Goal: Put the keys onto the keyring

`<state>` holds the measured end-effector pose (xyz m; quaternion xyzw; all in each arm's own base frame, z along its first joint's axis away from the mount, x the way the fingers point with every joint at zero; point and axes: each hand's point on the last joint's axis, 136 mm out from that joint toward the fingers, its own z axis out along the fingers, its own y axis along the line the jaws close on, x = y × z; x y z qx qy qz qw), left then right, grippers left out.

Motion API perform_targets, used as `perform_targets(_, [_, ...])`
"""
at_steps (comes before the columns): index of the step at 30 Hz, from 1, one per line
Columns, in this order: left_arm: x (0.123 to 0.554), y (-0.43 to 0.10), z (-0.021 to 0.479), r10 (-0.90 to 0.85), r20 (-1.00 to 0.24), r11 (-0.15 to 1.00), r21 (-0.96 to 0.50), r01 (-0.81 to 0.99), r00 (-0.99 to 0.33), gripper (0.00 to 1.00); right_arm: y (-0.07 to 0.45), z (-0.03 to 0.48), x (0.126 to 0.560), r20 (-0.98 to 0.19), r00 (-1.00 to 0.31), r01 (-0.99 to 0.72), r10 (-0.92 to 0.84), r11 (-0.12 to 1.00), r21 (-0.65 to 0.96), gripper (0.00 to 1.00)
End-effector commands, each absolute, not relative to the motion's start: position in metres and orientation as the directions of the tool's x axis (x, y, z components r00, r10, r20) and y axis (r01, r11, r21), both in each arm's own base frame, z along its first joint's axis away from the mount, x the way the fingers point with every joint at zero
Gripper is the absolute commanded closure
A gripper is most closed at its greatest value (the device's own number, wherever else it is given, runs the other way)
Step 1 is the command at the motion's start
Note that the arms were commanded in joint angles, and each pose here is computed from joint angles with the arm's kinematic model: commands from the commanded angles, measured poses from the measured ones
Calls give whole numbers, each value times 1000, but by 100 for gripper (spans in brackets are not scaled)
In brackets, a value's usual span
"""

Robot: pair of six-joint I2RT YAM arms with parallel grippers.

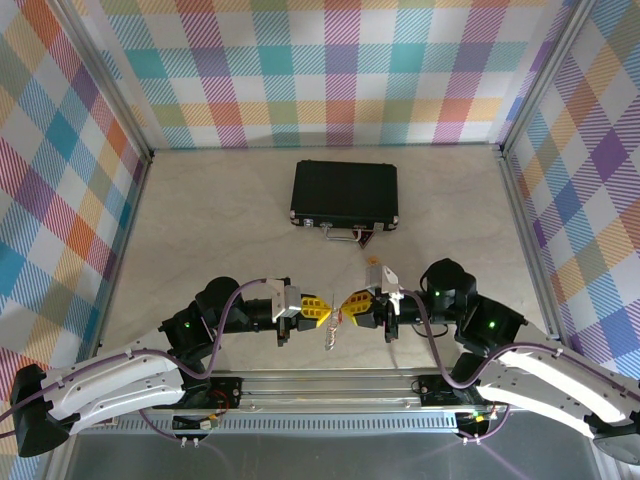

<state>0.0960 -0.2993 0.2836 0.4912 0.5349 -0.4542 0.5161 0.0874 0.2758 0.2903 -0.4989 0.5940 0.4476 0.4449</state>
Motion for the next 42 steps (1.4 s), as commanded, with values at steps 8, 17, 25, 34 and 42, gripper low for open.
perform_targets(8, [90,-299,309,-28,-999,81,40,996,43,100,276,297,87,-983,-96,-991,-156,104,80,100])
perform_targets(17, [90,-299,308,-27,-999,85,40,996,42,100,278,295,86,-983,-102,-992,-155,88,89,100])
perform_targets(25, [93,-297,310,-30,-998,105,49,993,52,100,277,298,86,-984,-99,-992,-151,90,86,100])
perform_targets(34, [91,-298,309,-26,-998,93,47,995,49,100,281,298,86,-984,-101,-993,-147,80,90,100])
perform_targets(42, [91,-299,308,-25,-998,91,47,995,49,100,284,296,87,-982,-110,-992,-151,75,100,100])
